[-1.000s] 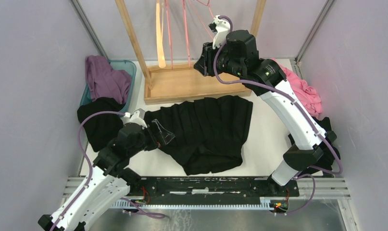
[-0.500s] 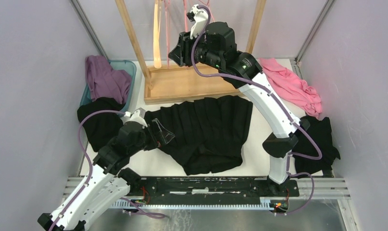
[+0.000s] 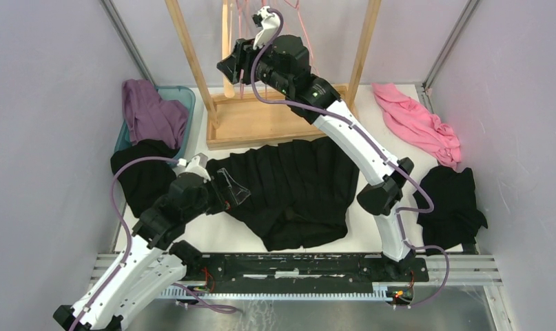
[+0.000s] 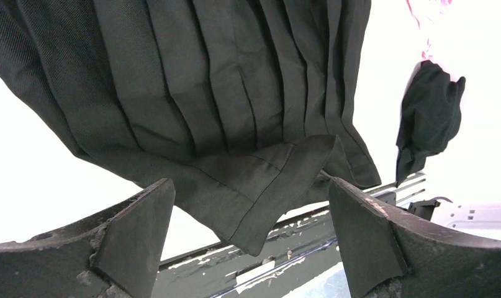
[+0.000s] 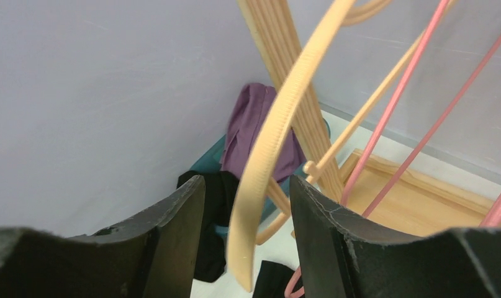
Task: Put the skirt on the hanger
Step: Pick up the hanger from the clothesline.
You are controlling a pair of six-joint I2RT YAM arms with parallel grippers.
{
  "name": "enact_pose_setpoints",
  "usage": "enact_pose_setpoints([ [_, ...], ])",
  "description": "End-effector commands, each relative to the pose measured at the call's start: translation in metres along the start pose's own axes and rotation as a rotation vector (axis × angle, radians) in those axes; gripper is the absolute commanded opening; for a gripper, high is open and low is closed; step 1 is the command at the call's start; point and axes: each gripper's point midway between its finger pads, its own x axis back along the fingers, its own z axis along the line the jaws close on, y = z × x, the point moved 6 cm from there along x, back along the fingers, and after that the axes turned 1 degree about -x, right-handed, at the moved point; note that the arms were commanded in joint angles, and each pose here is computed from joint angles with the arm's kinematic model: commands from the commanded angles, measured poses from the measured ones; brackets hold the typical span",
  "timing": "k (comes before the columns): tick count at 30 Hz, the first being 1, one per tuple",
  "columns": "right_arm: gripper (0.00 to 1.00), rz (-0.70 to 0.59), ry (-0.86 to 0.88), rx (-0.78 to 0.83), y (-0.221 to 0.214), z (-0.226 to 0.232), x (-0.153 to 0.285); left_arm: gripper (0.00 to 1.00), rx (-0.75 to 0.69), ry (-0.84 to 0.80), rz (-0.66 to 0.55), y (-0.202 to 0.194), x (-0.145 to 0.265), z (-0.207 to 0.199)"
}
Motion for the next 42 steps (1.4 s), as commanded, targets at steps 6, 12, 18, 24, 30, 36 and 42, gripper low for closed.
enact_pose_setpoints([
  [6, 0.60, -0.151, -0.057, -0.001, 0.010, -0.016, -0.030, 0.99, 0.028, -0.047, -0.034, 0.015, 0.012, -0.017],
  [12, 0.54, -0.181, -0.121, -0.008, 0.012, -0.030, -0.037, 0.99, 0.033, -0.031, -0.035, 0.014, 0.013, -0.015],
  [18, 0.50, -0.163, -0.239, 0.035, 0.008, -0.051, -0.029, 0.99, 0.033, -0.033, -0.026, 0.014, 0.008, -0.016],
  [24, 0.32, -0.166, -0.291, 0.061, 0.015, -0.059, -0.022, 0.99, 0.028, -0.040, -0.024, 0.015, 0.007, -0.018],
  [30, 0.02, -0.178, -0.225, 0.097, 0.024, -0.052, -0.021, 0.99, 0.028, -0.039, -0.024, 0.012, 0.007, -0.015],
  [36, 0.01, -0.210, -0.123, 0.163, 0.040, -0.036, -0.016, 0.99, 0.034, -0.044, -0.027, 0.010, 0.008, -0.013],
  [42, 0.01, -0.263, -0.031, 0.201, 0.055, -0.020, -0.004, 0.99, 0.034, -0.044, -0.027, 0.010, 0.006, -0.013],
])
